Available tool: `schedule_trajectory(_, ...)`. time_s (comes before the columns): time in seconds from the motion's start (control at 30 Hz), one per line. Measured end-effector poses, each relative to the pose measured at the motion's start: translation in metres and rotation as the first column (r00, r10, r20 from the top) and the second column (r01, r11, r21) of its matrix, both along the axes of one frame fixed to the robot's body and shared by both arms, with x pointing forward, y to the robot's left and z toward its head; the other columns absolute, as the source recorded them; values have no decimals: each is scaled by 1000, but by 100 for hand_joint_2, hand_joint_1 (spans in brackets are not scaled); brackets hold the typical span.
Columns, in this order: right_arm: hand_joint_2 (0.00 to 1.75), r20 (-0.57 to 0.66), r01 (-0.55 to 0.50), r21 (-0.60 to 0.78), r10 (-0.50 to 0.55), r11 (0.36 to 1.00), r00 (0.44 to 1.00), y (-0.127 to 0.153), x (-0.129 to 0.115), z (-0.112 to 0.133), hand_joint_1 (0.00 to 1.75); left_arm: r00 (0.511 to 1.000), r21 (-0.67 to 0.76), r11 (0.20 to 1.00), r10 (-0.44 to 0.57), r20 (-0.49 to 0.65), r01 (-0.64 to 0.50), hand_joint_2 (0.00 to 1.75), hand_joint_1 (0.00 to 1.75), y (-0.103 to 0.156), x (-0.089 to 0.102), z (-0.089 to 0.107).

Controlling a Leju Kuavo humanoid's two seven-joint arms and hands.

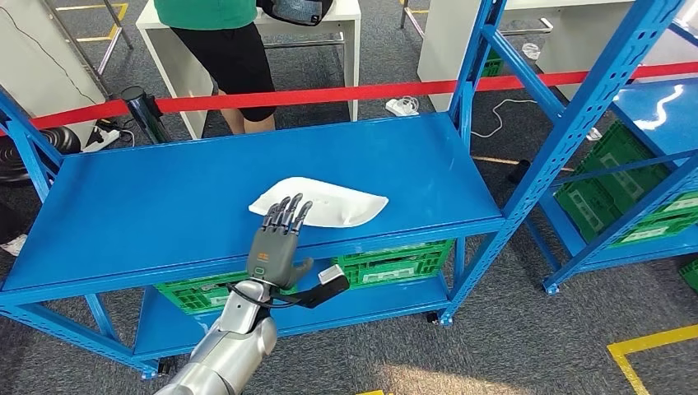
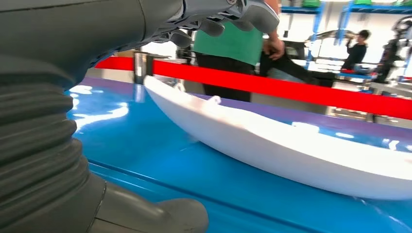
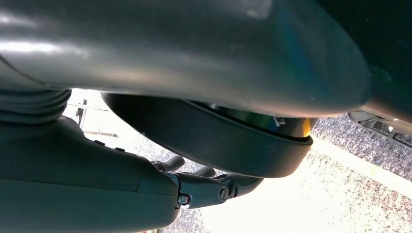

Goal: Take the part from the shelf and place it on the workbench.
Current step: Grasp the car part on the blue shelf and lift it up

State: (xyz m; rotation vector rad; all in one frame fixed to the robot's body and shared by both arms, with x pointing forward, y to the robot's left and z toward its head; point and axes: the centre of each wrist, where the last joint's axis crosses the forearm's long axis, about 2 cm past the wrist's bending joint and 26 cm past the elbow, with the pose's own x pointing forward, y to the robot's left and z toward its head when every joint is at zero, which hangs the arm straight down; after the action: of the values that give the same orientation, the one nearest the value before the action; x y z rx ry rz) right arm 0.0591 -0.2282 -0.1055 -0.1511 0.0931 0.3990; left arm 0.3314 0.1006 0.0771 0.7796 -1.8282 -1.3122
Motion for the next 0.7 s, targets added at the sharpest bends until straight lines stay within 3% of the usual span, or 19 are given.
schedule_trajectory(0.43,0,-1,-3,3,3,1000,1000,0,0,0,0,997,-62,996,-69,-30,67,175,0,-15,-7,0)
schedule_trajectory(0.5,0,-1,-1,3,1,1000,1000,0,0,0,0,997,-59,996,-74,-32,72,175,26,-17,-8,0)
schedule_trajectory(0.57,0,-1,0,3,0,1000,1000,0,0,0,0,997,-51,996,-71,-36,70,175,102,-19,-9,0)
schedule_trajectory(0.63,0,-1,2,4,-2,1000,1000,0,0,0,0,997,-44,997,-64,-43,62,175,149,-20,-10,-1)
schedule_trajectory(0.7,0,-2,1,4,-1,1000,1000,0,0,0,0,997,-37,998,-53,-51,51,175,95,-21,-10,-1)
